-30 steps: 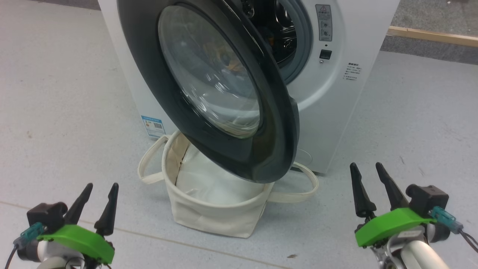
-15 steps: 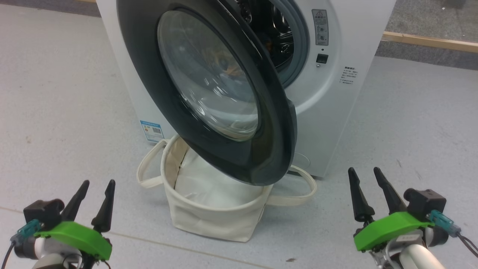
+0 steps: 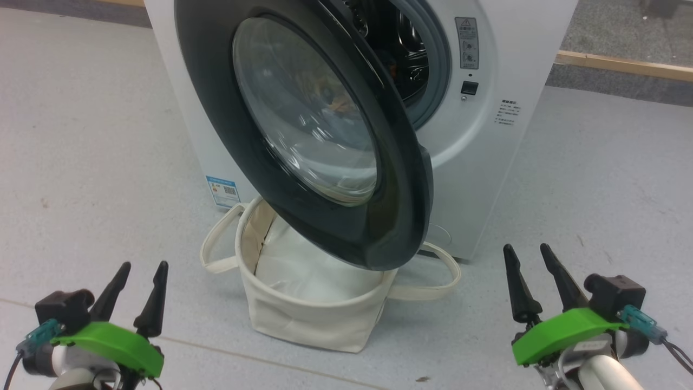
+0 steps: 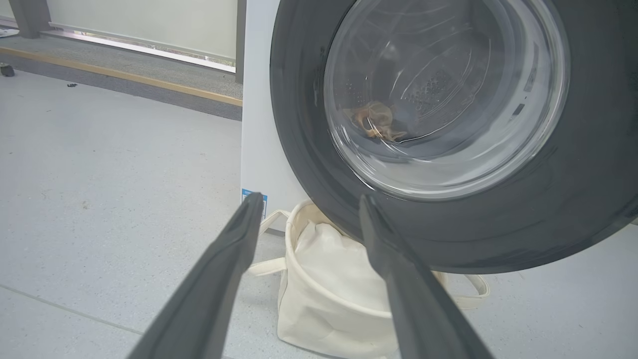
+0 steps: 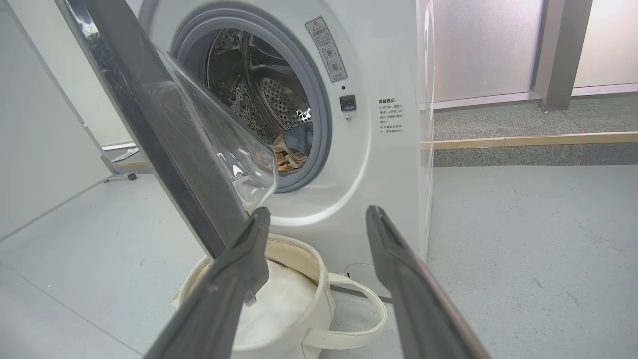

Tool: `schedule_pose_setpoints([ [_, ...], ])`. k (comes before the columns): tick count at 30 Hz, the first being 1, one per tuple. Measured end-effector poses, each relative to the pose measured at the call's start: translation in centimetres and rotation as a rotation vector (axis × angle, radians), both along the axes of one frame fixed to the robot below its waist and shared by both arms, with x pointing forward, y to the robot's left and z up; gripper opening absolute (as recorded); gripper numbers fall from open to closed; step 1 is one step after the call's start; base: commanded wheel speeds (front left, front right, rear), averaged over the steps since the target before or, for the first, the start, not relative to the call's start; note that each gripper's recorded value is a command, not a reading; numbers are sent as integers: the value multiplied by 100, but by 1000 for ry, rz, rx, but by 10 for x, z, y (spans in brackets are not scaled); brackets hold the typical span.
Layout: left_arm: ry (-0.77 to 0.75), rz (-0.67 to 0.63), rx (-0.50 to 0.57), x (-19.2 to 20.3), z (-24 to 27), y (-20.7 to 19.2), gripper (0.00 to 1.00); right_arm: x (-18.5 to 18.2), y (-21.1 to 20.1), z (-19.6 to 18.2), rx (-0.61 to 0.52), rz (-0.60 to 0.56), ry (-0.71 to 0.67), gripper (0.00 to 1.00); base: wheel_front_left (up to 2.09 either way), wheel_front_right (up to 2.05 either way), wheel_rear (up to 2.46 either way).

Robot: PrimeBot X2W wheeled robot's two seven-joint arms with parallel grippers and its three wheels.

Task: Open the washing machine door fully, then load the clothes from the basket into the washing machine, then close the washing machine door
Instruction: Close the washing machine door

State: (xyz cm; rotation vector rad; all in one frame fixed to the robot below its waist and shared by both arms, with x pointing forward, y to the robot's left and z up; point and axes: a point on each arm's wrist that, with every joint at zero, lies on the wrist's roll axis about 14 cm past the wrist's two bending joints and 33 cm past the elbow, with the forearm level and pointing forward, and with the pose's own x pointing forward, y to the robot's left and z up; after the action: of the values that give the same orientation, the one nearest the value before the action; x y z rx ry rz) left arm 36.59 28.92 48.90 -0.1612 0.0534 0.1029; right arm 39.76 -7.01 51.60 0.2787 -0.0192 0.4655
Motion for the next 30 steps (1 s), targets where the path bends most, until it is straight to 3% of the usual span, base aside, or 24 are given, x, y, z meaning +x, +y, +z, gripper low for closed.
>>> schedule_pose_setpoints([
  [9,4,8,-5,0,-2,2,100,1,1,-3,9,3,11,100,0,0,0],
  [10,3,10,-6,0,-2,2,100,1,2,-2,9,5,10,77,0,0,0],
  [11,2,14,-6,0,-1,3,100,1,3,-1,17,6,9,6,0,0,0],
  [12,1,16,-7,0,-1,4,100,1,3,2,27,8,5,0,0,0,0],
  [17,-2,25,5,-2,1,10,100,-4,19,16,39,61,-38,0,0,0,0],
  [24,-28,52,24,-3,14,24,100,-44,89,15,19,317,-40,0,0,0,0],
  [30,-37,76,27,-7,18,33,100,-40,120,15,-48,427,-59,0,0,0,0],
])
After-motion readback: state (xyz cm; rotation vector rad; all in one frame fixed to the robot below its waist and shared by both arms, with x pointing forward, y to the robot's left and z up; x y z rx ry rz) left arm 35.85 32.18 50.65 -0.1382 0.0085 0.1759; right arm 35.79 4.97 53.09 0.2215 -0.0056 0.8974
